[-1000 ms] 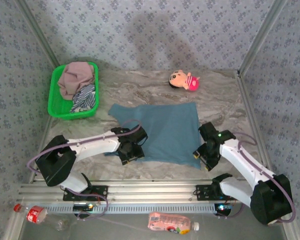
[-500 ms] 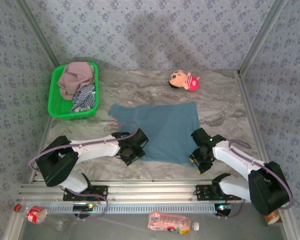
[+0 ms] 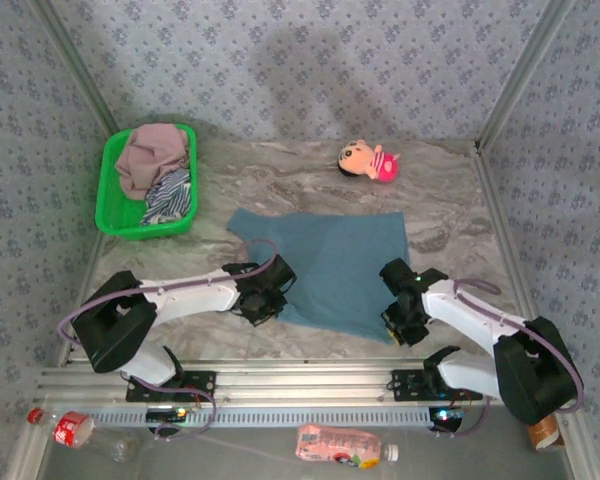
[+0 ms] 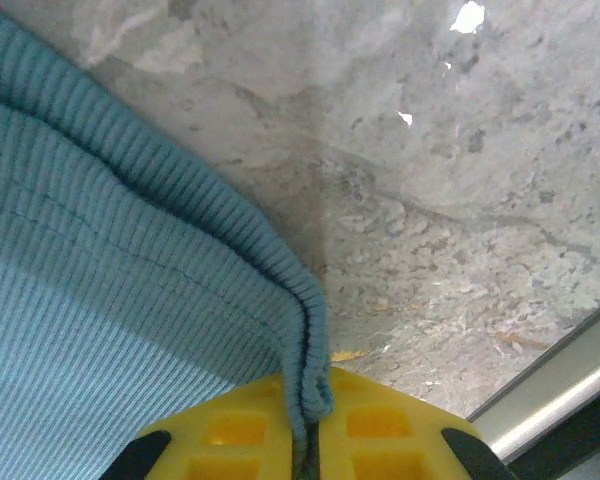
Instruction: Fold and stack the tank tops
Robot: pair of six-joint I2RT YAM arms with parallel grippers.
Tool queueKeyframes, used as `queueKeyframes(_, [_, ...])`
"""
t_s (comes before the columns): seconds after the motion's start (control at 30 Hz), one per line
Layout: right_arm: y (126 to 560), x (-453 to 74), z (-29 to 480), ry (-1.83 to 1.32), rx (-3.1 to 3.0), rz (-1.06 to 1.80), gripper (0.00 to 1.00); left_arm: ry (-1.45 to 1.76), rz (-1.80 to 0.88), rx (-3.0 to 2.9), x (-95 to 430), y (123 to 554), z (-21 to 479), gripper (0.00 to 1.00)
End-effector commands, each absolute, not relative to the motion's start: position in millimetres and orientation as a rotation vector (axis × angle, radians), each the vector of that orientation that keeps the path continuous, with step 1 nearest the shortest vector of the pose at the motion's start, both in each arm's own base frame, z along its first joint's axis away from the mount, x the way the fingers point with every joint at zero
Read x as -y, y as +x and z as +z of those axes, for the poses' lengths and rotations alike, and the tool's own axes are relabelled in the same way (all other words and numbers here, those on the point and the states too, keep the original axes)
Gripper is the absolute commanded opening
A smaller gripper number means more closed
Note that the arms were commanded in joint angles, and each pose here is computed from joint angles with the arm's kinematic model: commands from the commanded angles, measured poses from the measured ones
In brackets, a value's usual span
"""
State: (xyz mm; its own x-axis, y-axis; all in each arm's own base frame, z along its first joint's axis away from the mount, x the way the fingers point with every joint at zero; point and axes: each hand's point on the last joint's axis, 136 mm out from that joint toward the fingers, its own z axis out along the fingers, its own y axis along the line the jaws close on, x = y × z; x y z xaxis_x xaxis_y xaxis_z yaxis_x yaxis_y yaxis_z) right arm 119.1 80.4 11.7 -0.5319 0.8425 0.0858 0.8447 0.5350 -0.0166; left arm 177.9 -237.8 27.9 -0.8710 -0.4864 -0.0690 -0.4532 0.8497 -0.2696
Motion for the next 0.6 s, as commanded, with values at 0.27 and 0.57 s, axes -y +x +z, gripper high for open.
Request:
queueKeyframes(0.27, [142.3, -76.0, 22.0, -1.517, 2.814, -0.096, 0.09, -0.633, -0.359, -2.961, 245.3, 161.3, 41.1, 0.16])
queueKeyframes(0.57, [133.0, -76.1, 16.8, -1.517, 2.773, -0.098, 0.08, -0.67, -0.477, -2.986, 258.9, 136.1, 50.5, 0.45])
